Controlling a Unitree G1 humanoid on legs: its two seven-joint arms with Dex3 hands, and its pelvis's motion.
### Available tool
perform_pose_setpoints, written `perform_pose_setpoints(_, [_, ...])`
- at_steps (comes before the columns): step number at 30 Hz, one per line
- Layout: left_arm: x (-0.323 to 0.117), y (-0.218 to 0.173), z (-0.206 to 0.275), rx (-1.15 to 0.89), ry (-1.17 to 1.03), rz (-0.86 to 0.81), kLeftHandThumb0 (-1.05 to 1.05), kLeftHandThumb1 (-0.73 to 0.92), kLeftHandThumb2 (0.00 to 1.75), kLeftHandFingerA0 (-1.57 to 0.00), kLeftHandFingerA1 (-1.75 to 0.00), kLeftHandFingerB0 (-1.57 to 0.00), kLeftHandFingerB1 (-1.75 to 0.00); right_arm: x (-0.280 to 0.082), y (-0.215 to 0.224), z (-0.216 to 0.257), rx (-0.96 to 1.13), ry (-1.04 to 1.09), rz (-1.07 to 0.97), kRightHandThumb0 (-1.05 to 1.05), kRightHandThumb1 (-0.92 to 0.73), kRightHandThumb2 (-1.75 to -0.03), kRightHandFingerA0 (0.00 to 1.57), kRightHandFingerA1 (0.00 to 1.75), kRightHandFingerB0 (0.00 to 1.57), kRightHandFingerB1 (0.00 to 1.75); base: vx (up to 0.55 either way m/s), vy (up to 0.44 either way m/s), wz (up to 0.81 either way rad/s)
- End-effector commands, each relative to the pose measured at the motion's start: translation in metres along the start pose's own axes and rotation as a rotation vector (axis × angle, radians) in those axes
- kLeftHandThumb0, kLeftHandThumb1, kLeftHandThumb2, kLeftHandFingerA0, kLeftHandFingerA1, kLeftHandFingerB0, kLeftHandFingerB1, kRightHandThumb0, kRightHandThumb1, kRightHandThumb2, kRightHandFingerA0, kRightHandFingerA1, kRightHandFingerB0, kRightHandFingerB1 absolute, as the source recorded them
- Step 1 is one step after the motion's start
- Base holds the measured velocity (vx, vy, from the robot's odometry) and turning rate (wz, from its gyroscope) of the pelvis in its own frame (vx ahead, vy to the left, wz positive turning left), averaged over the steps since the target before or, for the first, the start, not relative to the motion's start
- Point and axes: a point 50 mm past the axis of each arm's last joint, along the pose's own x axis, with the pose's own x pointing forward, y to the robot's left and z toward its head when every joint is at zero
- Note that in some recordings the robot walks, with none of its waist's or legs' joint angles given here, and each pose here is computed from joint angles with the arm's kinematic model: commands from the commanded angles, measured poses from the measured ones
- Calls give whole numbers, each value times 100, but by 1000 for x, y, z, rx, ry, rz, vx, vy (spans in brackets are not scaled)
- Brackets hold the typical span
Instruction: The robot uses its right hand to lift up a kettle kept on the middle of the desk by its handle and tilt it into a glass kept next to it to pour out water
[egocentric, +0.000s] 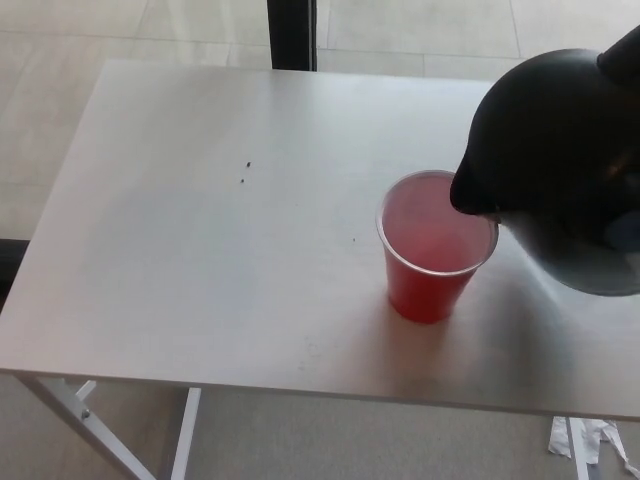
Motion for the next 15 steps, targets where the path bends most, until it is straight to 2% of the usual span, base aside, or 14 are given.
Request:
perform_pose_setpoints(1, [-1, 4, 4, 18, 6, 11, -105, 72, 97, -66, -62, -49, -81, -5, 8, 10, -36, -107, 89, -20, -44, -109, 97, 171, 78, 131, 0, 0, 0])
perform_pose_setpoints(3, [0, 4, 4, 21, 5, 10, -105, 73, 98, -65, -60, -49, -80, -7, 10, 11, -17, -132, 117, -20, -39, -113, 97, 174, 74, 144, 0, 0, 0])
perform_pose_setpoints(4, [0, 4, 4, 28, 4, 7, -105, 73, 98, -65, -60, -49, -80, -9, 11, 11, -10, -136, 128, -20, -39, -113, 97, 174, 74, 144, 0, 0, 0])
perform_pose_setpoints(5, [0, 4, 4, 3, 9, 12, -105, 72, 97, -63, -60, -49, -79, -11, 14, 13, -72, -154, 114, -15, -52, -87, 93, 175, 72, 91, 0, 0, 0])
perform_pose_setpoints(6, [0, 4, 5, 7, 8, 12, -105, 72, 97, -63, -60, -49, -79, -13, 15, 14, -83, -163, 116, -15, -52, -87, 93, 175, 72, 91, 0, 0, 0])
perform_pose_setpoints(7, [0, 4, 5, 12, 6, 10, -105, 72, 98, -64, -60, -49, -80, -13, 16, 15, -98, -174, 120, -20, -54, -86, 84, 175, 70, 109, 0, 0, 0])
perform_pose_setpoints(8, [0, 3, 6, 10, 5, 5, -105, 55, 133, -65, -58, -50, -82, -14, 18, 17, -110, -195, 120, -20, -44, -102, 83, 175, 61, 158, 0, 0, 0])
perform_pose_setpoints(9, [-1, 3, 7, 10, 3, 5, -105, 71, 97, -63, -61, -48, -81, -15, 18, 17, -113, -197, 121, -21, -42, -105, 86, 175, 70, 156, 0, 0, 0])
perform_pose_setpoints(10, [-1, 3, 7, 10, 2, 4, -105, 56, 133, -66, -58, -48, -82, -15, 19, 18, -119, -199, 120, -24, -42, -105, 88, 175, 72, 157, 0, 0, 0])
perform_pose_setpoints(11, [-1, 3, 7, 9, 4, 3, -105, 56, 133, -66, -58, -48, -82, -15, 19, 18, -122, -200, 119, -24, -42, -105, 88, 175, 72, 157, 0, 0, 0])
perform_pose_setpoints(12, [-1, 3, 7, 11, 7, 5, -105, 52, 131, -65, -59, -50, -81, -15, 20, 18, -128, -199, 110, -24, -40, -109, 90, 175, 76, 156, 0, 0, 0])
perform_pose_setpoints(13, [-1, 3, 6, 17, 4, 2, -105, 72, 97, -63, -60, -49, -80, -16, 20, 17, -127, -195, 106, -23, -40, -109, 88, 175, 72, 157, 0, 0, 0])
perform_pose_setpoints(15, [-1, 3, 6, 18, 6, 3, -105, 72, 97, -63, -60, -50, -79, -17, 24, 17, -113, -184, 82, -17, -39, -113, 84, 175, 72, 157, 0, 0, 0])
